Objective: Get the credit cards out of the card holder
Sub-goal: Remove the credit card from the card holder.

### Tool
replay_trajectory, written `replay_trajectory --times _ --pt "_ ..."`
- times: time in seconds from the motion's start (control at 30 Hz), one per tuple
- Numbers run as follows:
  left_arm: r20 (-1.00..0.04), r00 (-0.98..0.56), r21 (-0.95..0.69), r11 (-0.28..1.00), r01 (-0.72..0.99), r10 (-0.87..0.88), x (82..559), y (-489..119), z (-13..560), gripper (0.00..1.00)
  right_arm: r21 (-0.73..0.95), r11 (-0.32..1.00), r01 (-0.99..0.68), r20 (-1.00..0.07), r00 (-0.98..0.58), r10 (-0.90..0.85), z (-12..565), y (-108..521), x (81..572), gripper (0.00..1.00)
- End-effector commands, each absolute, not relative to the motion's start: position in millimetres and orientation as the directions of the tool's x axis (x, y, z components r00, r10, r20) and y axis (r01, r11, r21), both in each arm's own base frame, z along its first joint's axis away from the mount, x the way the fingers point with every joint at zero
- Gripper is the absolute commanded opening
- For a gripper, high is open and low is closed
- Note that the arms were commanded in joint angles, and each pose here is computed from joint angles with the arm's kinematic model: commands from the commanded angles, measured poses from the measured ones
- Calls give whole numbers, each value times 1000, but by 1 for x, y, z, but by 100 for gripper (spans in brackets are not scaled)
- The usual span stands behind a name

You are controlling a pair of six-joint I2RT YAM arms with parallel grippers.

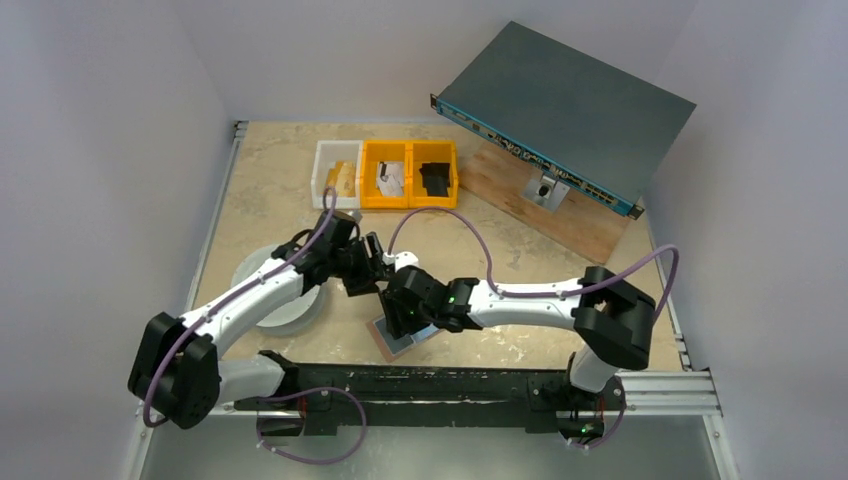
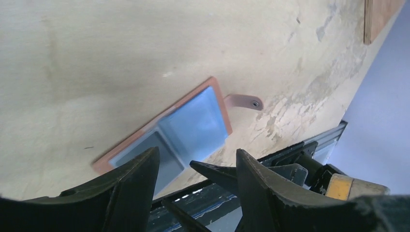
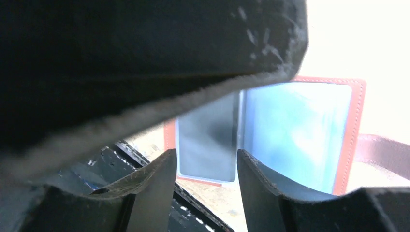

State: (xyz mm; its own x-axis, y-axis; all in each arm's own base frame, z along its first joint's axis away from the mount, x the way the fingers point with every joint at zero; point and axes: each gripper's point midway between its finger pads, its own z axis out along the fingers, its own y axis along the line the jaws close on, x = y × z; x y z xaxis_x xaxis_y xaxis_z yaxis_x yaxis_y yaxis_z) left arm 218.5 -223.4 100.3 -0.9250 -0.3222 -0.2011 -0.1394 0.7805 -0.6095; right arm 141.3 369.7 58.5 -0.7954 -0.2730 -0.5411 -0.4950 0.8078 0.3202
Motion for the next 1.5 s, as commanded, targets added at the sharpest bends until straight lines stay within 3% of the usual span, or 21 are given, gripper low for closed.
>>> replay_trajectory --times 0.0,0.83,1.07,1.23,1.47 --pt "-213 -903 -587 788 -186 -372 215 -193 104 59 258 807 -531 -564 -761 -321 59 380 145 49" --pt "-207 -884 -591 774 -229 -419 216 -165 105 60 95 848 -522 -451 -782 -431 9 377 114 51" --pt "-199 -894 -599 772 -213 -401 216 -168 105 60 116 873 -474 -351 -842 -410 -19 370 99 42" --pt "-187 -906 -607 769 -199 -381 214 -171 103 58 193 886 -423 -313 -882 -352 -27 368 98 26" --pt "-141 -928 -619 762 -190 -346 203 -177 91 54 343 874 -345 -262 -928 -263 -33 367 105 12"
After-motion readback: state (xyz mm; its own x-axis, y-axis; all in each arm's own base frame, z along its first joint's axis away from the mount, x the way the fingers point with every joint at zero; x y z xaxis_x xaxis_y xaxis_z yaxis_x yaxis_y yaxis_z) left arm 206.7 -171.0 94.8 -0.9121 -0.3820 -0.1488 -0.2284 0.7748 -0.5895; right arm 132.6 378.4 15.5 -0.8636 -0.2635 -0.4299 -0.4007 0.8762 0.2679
